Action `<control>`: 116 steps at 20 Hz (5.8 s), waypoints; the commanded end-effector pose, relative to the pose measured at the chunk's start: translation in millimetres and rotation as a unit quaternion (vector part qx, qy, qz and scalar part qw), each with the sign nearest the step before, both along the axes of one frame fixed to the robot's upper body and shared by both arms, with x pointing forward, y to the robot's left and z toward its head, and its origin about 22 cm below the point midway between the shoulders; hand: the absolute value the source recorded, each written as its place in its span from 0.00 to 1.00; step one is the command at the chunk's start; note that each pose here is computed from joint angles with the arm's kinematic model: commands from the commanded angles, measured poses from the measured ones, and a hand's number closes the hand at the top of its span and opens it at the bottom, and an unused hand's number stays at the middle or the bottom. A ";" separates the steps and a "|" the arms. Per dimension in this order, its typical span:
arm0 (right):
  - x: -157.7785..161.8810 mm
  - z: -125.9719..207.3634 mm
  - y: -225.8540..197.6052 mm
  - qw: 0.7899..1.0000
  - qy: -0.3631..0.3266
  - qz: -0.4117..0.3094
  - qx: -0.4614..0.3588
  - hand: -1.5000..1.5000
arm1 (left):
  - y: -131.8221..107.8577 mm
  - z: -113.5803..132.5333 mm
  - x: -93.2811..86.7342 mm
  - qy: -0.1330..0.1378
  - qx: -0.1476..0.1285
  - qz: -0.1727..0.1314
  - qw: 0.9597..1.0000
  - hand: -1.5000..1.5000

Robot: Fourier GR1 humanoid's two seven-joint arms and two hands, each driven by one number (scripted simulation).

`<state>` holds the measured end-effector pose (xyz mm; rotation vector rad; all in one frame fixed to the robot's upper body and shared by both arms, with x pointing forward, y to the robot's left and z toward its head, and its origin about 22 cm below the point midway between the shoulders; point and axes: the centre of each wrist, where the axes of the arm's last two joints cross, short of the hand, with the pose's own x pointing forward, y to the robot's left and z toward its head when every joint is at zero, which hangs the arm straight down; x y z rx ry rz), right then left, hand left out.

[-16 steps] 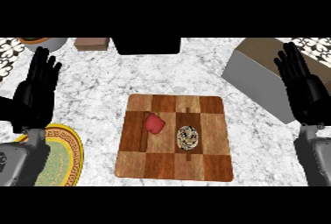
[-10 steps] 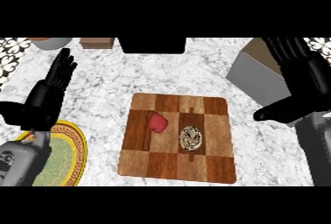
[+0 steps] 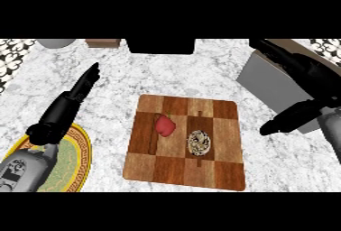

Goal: Pick the cupcake from the cutting board and place it in the cardboard box

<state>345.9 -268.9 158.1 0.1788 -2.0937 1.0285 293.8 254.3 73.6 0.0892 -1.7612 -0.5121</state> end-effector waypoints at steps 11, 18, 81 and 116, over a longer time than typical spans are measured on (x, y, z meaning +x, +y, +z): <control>-15.9 11.7 64.3 0.925 -0.127 0.110 -0.340 0.00 | 11.5 -20.5 -11.9 0.011 0.005 -0.010 1.000 0.50; -64.9 15.6 108.8 0.886 -0.157 0.104 -0.424 0.00 | 13.0 -12.6 -4.3 0.009 0.012 -0.002 1.000 0.50; -57.5 -148.3 169.7 0.828 -0.153 0.083 -0.533 1.00 | 23.0 3.6 3.9 0.005 0.019 0.001 1.000 0.50; 12.1 22.0 161.6 0.869 -0.075 -0.455 -0.183 1.00 | 26.4 -8.4 -6.1 0.006 0.001 0.004 1.000 0.50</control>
